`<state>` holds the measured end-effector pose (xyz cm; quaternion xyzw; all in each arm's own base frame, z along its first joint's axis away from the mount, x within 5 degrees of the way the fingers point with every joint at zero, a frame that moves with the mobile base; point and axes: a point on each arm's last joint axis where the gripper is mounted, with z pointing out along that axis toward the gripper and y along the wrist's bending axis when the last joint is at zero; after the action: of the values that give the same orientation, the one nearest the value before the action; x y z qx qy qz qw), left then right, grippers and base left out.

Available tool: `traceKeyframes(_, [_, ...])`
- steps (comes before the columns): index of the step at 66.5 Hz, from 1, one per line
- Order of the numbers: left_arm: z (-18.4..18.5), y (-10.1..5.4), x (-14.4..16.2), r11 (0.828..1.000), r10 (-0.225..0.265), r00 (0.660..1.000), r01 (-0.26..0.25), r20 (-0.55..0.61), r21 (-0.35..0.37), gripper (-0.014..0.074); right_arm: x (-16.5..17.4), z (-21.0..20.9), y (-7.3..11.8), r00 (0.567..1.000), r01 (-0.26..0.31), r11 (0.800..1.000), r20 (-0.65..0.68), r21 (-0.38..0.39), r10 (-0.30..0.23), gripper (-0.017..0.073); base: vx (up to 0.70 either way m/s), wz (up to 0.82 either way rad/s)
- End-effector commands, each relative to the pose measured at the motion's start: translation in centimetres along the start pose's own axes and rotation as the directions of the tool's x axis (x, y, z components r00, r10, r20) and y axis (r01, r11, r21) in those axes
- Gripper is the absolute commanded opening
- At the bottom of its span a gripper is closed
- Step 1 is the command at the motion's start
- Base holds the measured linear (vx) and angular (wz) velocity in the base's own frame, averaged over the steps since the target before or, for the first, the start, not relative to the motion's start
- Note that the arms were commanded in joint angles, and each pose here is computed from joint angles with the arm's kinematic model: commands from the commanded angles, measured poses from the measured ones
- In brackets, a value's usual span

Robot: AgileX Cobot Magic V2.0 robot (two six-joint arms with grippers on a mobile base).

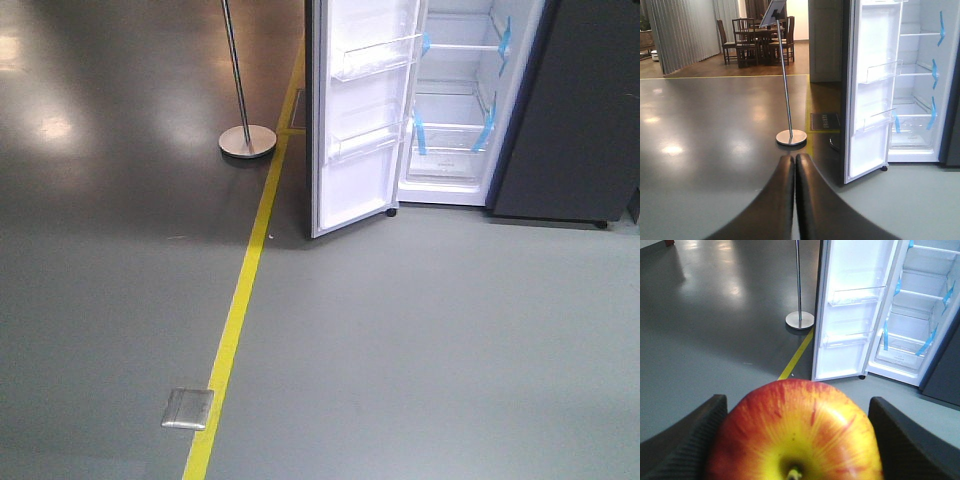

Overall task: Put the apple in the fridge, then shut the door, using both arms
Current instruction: 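Approach the open refrigerator shelves with the apple in the right gripper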

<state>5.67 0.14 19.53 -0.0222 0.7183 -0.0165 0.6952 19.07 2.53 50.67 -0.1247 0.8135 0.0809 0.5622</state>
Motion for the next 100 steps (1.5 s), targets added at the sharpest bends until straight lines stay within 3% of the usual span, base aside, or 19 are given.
traceKeyframes(1, [0.01,-0.16,-0.08,1.000,-0.003,0.999,0.002,0.052,0.019,-0.0008,-1.46,-1.39,0.12,0.992,0.008,1.000,0.124,0.020,-0.010,0.0150,0.13,-0.01])
traceKeyframes(100, [0.01,-0.16,-0.08,1.000,-0.003,0.999,0.002,0.052,0.019,-0.0008,-1.46,-1.39,0.12,0.992,0.008,1.000,0.124,0.020,-0.010,0.0150,0.10,0.00])
